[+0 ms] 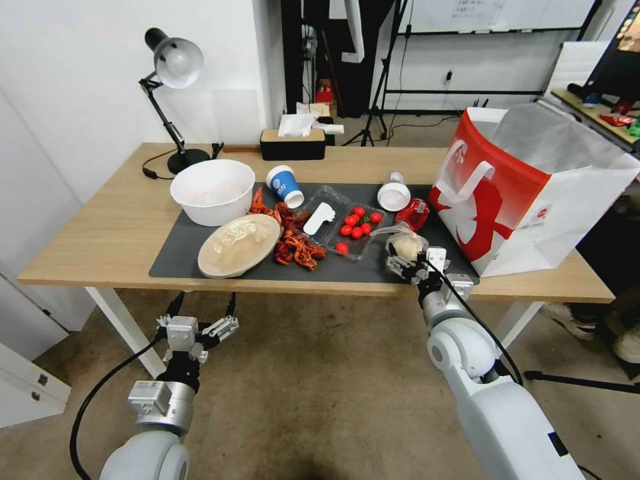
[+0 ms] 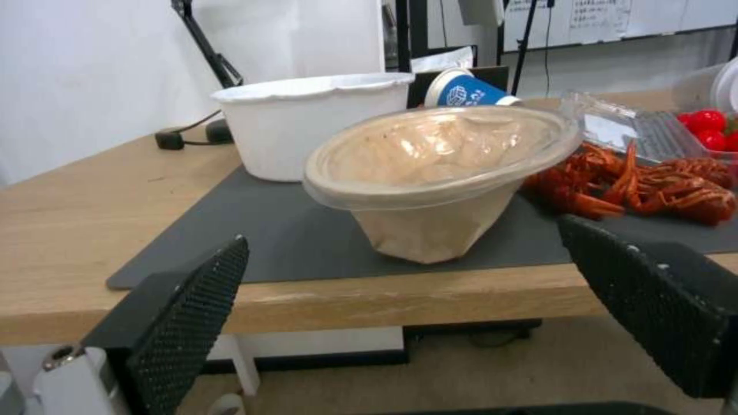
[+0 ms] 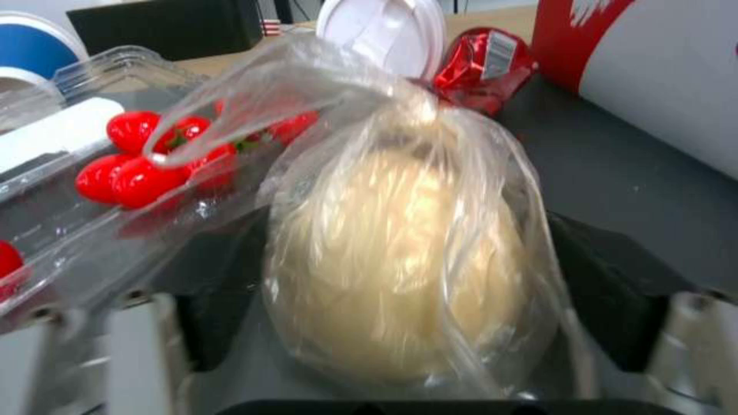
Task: Pick up the trash from the table and place it into the takeout bag.
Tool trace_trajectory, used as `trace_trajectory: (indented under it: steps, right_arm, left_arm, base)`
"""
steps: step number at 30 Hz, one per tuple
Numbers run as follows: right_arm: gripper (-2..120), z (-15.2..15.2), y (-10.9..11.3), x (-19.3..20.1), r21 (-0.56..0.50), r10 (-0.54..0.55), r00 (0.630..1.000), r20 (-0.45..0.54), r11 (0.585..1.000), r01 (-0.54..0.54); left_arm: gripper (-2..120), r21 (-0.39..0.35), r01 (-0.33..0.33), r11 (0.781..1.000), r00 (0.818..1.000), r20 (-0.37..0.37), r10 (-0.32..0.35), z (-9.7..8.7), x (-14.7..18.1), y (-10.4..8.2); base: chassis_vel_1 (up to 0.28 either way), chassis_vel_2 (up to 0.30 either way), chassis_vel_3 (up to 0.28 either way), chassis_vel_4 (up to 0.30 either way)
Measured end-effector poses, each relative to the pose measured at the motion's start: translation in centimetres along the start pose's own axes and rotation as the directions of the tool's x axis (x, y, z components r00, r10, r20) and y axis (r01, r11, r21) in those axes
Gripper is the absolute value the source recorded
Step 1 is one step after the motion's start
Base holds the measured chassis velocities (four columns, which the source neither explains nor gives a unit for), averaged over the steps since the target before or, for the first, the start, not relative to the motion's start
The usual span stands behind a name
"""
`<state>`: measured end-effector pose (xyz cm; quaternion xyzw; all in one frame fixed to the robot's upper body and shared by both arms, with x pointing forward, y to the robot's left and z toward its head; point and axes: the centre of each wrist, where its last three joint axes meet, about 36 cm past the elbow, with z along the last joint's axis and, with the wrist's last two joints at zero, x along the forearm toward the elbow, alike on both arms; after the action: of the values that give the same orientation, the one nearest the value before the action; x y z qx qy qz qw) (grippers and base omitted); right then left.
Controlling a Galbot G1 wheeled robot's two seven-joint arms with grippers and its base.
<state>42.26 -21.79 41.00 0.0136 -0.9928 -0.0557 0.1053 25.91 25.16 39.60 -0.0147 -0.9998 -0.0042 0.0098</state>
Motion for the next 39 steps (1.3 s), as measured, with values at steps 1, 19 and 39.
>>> trace_trajectory:
  steps: [1,19,39]
  right_arm:
    - [71,0.0,0.0,0.1,-0.004,-0.001,1.000,-0.001,1.000,0.001]
    - [10,-5.9,-2.4,4.5,0.106,-0.167,0.970,0.176,0.983,0.150]
    - [6,-25.5,-12.8,3.6,0.111,0.136,0.882,0.450,0.972,-0.207]
  left_arm:
    - [100,-0.002,-0.001,1.000,1.000,-0.001,0.001,0.0,0.0,0.0]
    - [100,0.005,0.004,1.000,1.000,0.004,-0.004,0.7,0.2,-0.2]
    - [100,0.002,0.005,1.000,1.000,0.008,-0.005,1.1,0.6,-0.3]
  base:
    - [0.000,0.000,0.000,0.000]
    - [0.000,0.000,0.000,0.000]
    - [0.000,0.000,0.000,0.000]
